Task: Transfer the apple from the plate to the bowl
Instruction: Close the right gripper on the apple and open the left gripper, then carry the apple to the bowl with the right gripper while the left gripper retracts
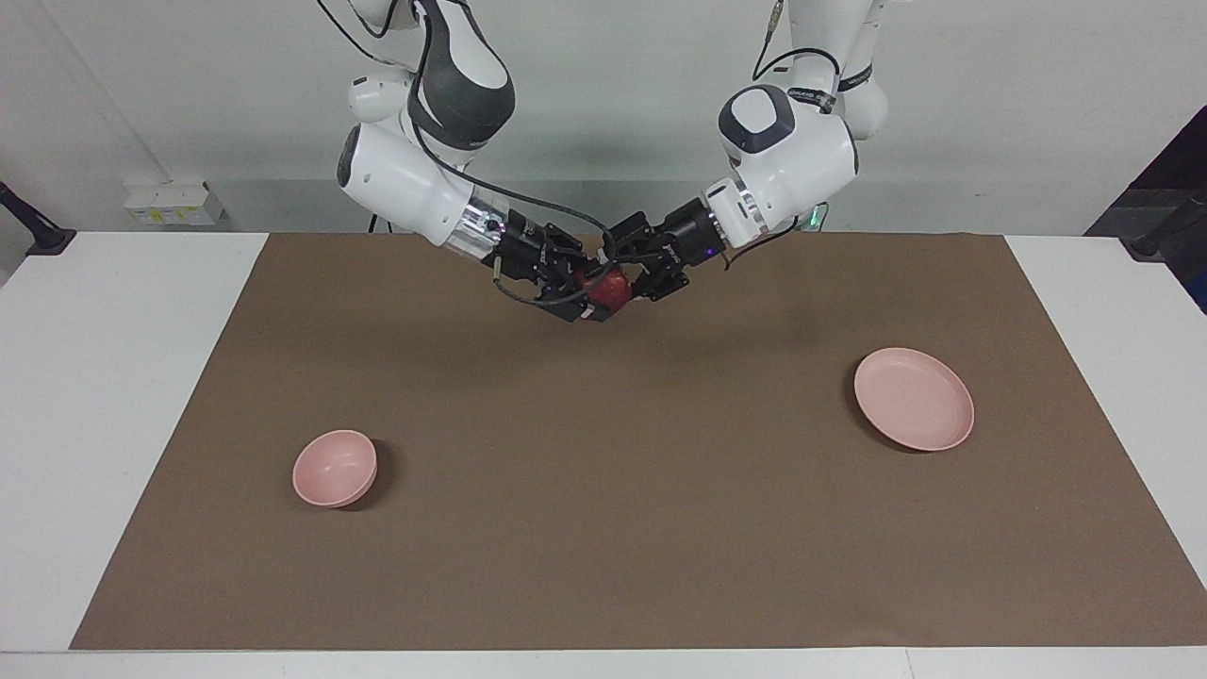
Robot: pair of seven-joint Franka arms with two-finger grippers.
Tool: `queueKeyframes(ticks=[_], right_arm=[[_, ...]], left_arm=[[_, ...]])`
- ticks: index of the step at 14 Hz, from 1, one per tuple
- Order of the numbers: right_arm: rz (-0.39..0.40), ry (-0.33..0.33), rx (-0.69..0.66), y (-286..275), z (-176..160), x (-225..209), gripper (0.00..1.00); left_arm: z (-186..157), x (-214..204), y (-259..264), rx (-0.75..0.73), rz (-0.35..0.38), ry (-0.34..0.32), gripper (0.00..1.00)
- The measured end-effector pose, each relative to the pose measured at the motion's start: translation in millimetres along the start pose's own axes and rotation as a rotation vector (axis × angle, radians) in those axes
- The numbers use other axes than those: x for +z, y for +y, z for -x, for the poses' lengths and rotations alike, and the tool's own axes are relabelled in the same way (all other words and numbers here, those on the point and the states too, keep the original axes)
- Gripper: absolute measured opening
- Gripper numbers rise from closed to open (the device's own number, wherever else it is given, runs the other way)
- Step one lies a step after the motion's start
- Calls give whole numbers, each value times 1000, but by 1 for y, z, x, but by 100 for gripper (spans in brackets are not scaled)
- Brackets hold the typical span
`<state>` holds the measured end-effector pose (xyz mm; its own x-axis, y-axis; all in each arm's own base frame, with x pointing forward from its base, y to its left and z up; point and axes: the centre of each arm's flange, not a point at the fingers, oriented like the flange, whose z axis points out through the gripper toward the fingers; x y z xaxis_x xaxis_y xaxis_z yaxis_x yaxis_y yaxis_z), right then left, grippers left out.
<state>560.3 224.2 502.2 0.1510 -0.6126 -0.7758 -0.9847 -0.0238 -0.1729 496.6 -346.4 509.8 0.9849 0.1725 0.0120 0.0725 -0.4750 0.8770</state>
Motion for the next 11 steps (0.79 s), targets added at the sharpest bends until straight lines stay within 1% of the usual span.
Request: queueKeyframes(ticks=[1,3,4,5,8,9,11], right_arm=[[-3,1,-8,-1,-2,-1,79],[-10,15,-33,-4,-9,-6,79],[-6,48,-55,-5,-15,-10,79],[6,94,-81,-6,-22,-12,79],[62,272,-185,-8,-42,-17,79],[77,320,-221,-10,-49,-21,79],[93,400,-314,-14,-61,-28,79]], left_arm=[[-1,-1,0,0,-1,2,100],[-4,-4,-2,30,-31,7,100],[-7,-6,-5,57,-61,9,100],[-10,-9,-9,80,-91,14,100],[-29,-26,-29,148,-201,28,100],[-37,-35,-39,171,-249,16,100],[-54,-59,-62,217,-368,-27,100]])
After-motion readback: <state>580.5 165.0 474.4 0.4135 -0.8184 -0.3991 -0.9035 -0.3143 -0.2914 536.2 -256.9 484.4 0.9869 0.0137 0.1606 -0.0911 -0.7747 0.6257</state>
